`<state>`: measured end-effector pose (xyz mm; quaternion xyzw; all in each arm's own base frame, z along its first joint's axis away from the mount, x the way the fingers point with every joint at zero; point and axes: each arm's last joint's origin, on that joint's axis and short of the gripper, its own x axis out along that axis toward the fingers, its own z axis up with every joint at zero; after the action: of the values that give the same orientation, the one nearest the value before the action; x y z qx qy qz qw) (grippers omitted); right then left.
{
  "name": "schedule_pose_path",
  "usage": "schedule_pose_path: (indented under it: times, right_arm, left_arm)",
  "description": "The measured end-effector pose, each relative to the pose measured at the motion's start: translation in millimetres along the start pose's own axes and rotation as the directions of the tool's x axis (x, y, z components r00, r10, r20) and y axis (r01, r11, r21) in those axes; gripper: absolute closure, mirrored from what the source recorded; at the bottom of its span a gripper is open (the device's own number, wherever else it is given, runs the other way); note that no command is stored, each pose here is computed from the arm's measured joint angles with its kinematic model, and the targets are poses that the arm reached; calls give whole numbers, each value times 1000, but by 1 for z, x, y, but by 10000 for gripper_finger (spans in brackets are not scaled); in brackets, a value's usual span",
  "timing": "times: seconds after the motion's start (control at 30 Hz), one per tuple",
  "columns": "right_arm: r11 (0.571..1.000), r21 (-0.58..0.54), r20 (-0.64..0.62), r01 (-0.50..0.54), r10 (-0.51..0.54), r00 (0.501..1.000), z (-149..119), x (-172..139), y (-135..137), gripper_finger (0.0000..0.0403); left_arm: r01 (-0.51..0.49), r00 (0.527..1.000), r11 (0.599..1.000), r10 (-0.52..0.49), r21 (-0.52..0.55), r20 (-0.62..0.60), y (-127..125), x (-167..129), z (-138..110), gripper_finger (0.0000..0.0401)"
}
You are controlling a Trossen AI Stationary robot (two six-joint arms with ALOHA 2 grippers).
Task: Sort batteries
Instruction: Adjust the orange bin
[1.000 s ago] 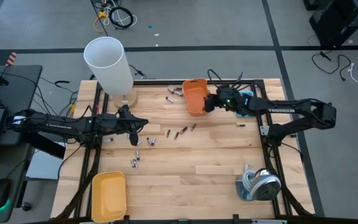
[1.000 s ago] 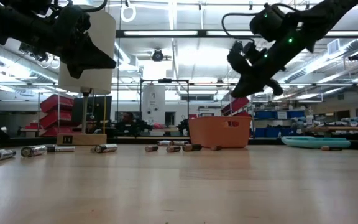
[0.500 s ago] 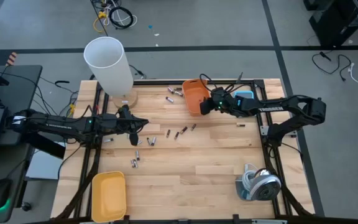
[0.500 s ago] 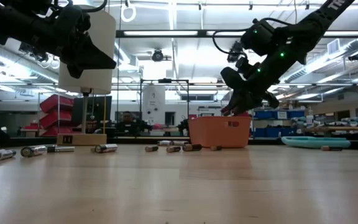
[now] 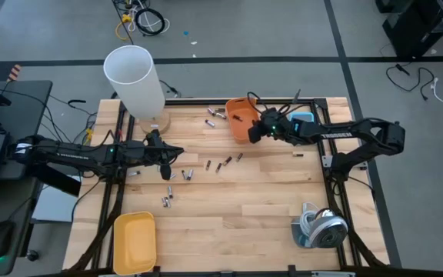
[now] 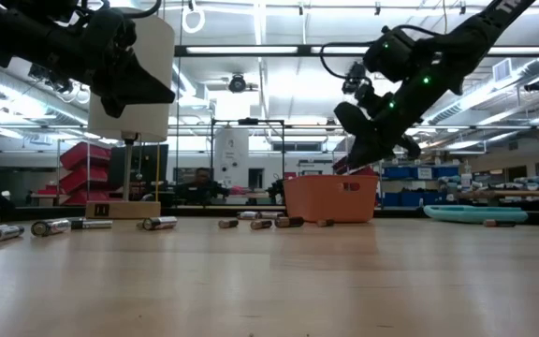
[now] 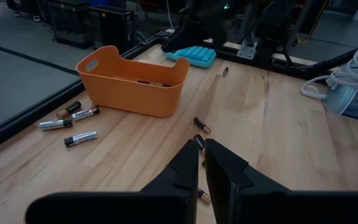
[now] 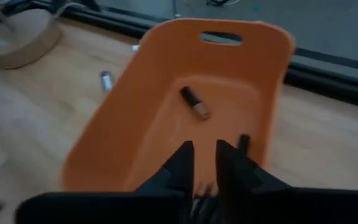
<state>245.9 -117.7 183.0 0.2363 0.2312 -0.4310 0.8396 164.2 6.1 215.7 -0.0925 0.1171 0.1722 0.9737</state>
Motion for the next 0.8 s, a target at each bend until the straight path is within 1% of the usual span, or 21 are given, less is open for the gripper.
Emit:
schedule_pose_path:
  times: [0.1,0.13,0.23,0.3,0.43,0.6,0.73,0.8]
  right_arm:
    - [1000,25,11,2,-2,1000,4,9,-7,392]
    - [999,36,9,-9,9,1000,6,11,-9,397]
    - [995,95,-35,-7,10,999,10,21,-14,396]
    - [995,101,-62,10,-4,998,16,29,-14,400]
    - [997,63,-137,55,-46,990,29,41,-12,401]
    - [995,25,-185,94,-88,979,47,53,-7,402]
    - [987,-28,-235,159,-161,959,53,65,-7,403]
    - [985,-47,-241,169,-175,955,55,71,-8,403]
  left_arm:
    - [0,1000,1000,0,-1,4,0,0,0,371]
    - [1,1000,1000,-1,-2,5,0,0,0,371]
    - [2,1000,1000,-2,-2,7,0,0,1,371]
    - [2,1000,1000,-2,-3,9,0,0,1,371]
    - [2,1000,1000,-2,-4,10,0,0,1,371]
    - [2,1000,1000,-2,-10,10,0,0,1,371]
    - [2,1000,1000,-2,-10,10,0,0,1,371]
    - [2,1000,1000,-2,-10,9,0,0,1,371]
